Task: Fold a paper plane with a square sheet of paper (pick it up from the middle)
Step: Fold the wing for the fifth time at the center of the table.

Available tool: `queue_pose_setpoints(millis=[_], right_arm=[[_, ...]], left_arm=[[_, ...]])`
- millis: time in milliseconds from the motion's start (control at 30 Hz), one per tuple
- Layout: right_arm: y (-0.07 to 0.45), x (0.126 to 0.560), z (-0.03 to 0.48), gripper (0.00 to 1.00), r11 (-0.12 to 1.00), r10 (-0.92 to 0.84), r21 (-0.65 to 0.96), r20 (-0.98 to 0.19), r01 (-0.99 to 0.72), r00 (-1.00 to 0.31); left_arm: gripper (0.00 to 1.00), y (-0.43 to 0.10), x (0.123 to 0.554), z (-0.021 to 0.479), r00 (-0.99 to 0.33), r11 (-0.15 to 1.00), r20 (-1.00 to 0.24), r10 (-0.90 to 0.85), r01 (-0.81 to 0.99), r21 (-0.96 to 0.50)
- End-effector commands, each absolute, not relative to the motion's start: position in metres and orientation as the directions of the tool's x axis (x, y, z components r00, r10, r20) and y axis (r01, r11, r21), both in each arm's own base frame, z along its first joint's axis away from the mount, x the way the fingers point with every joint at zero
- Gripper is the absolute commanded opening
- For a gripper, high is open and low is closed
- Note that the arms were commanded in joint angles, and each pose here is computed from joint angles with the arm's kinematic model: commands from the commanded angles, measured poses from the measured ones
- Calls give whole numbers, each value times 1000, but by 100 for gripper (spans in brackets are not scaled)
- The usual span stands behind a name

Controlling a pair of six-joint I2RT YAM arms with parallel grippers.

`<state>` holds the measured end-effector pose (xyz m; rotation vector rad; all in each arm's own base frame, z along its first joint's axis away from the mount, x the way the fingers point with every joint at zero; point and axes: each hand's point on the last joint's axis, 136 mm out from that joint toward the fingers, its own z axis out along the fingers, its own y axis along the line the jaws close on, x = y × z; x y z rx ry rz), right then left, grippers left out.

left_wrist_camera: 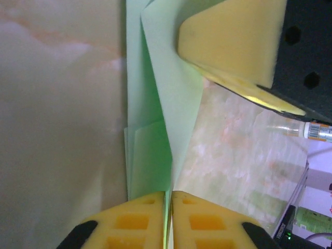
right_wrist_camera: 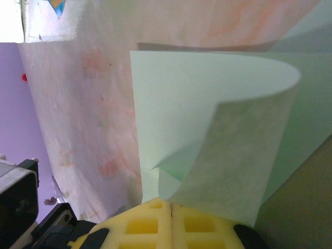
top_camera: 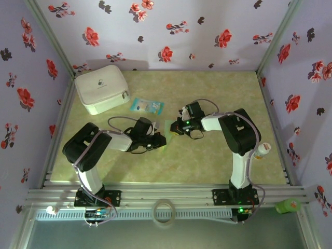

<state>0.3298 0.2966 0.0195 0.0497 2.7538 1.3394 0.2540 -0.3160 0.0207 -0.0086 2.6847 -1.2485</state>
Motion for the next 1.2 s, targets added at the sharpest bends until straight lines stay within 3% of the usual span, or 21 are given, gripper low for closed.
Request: queue_pose_setpoints(millis=[0,133,300,400,633,767,833,933,1167], right_arm=[[287,328,-9,5,685,99,727,-27,48,-995],[286,328,-10,5,690,103,722,-24,54,-994],[284,326,-12,5,697,104,715,-20,59,-994],[284,326,-13,5,697,104,714,-16,62,-994],[284,326,-12,5,697,104,714,-17,61,-994],[283,325,-15,5,702,108,709,-13,66,-994],[283,326,-15,5,704,108,707,-12,68,-994],[282,325,-16,5,707,109,704,-11,70,-994],[282,325,-17,5,707,108,704,-9,71,-994]], left_arm=[[6,-305,228,8,-997,666,-79,-24,43,-744],[0,-303,225,6,-997,670,-70,-16,41,-742],[18,-299,222,6,-997,683,-73,-12,45,-729],[19,-296,219,6,-997,693,-74,-1,53,-719],[0,-292,214,3,-998,704,-62,12,52,-708],[1,-292,213,4,-998,701,-59,13,52,-712],[12,-292,212,6,-998,699,-60,10,50,-713],[16,-289,210,7,-998,701,-61,9,50,-711],[0,-285,205,5,-999,705,-52,8,42,-708]])
